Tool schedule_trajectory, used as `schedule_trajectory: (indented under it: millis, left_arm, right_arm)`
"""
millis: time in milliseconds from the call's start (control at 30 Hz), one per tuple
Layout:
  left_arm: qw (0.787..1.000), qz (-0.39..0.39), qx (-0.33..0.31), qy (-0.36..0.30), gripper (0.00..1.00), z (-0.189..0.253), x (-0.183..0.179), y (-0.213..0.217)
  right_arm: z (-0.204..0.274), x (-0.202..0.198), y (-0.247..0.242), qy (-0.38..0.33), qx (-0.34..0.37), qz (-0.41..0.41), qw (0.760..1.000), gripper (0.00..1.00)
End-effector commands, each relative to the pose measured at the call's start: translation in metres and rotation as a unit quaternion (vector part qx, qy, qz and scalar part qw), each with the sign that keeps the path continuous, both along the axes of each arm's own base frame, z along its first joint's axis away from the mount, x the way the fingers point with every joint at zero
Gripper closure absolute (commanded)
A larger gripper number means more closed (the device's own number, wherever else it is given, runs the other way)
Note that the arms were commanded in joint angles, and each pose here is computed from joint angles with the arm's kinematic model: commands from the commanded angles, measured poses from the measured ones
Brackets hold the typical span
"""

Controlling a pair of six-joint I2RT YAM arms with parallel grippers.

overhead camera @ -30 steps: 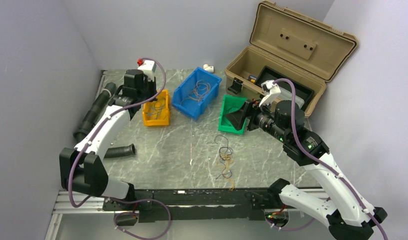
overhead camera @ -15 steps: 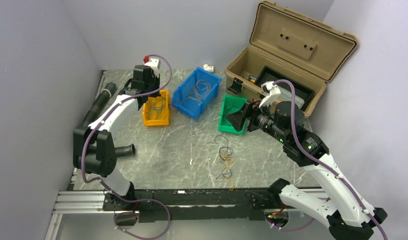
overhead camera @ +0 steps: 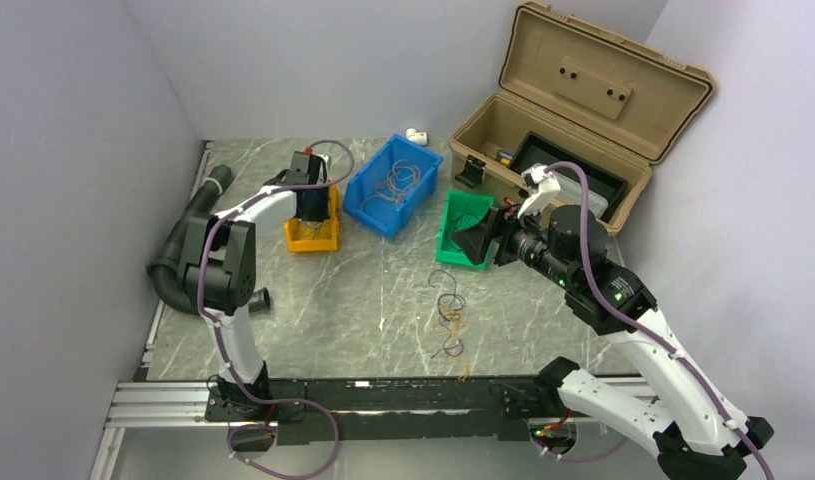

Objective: Untangle the cables
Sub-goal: Place the cable in the bin.

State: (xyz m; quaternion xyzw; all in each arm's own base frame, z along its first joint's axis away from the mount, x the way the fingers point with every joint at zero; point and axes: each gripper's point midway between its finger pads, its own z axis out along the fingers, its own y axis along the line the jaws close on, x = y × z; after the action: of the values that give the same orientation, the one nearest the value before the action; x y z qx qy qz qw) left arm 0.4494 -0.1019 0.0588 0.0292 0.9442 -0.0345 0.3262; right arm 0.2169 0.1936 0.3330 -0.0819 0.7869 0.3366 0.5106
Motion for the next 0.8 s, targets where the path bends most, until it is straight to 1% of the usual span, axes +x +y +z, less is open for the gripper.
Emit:
schedule_trajectory:
  millis: [0,100,167,200,233,300,333,433,500,667,767]
  left_arm:
    - [0.999,0.021,-0.006,0.024,1.0,0.006,0.004,0.0]
    - [0.998,0.021,-0.011,0.053,1.0,-0.01,0.001,0.0]
    - [0.998,0.019,-0.018,0.06,0.99,-0.009,0.002,-0.001]
    - [0.998,0.016,-0.021,0.059,0.96,-0.006,0.002,-0.002]
    - [0.998,0.013,-0.021,0.056,0.89,-0.001,0.003,-0.002]
    - [0.999,0.011,-0.022,0.043,0.71,0.011,0.004,-0.002]
    - [0.999,0.01,-0.022,0.036,0.67,0.018,0.005,-0.001]
    - [0.999,0.01,-0.017,0.03,0.62,0.036,0.004,0.001]
    - [0.999,0.006,-0.021,0.029,0.58,0.047,0.001,0.0]
    - [0.998,-0.024,-0.049,0.025,0.41,0.074,-0.022,-0.011]
    - [0.998,-0.028,-0.053,0.011,0.33,0.096,-0.039,-0.008]
  right_arm:
    - [0.0,-0.001,-0.005,-0.001,0.006,-0.012,1.0,0.23]
    - [-0.002,-0.002,-0.005,0.002,0.007,-0.011,1.0,0.23]
    - [-0.002,-0.003,-0.006,0.001,0.007,-0.011,1.0,0.23]
    - [-0.002,-0.003,-0.006,0.002,0.006,-0.012,1.0,0.23]
    - [-0.002,-0.003,-0.007,0.001,0.005,-0.014,1.0,0.23]
    - [-0.005,-0.003,-0.009,0.004,0.001,-0.017,1.0,0.23]
    - [-0.008,-0.002,-0.009,0.008,-0.003,-0.019,1.0,0.23]
    - [-0.024,0.0,-0.011,0.035,-0.017,-0.031,0.999,0.23]
    - [-0.041,0.004,-0.017,0.059,-0.032,-0.054,0.996,0.23]
    - [-0.091,0.005,-0.02,0.115,-0.06,-0.074,0.989,0.22]
    - [-0.128,0.003,-0.023,0.147,-0.08,-0.082,0.982,0.17]
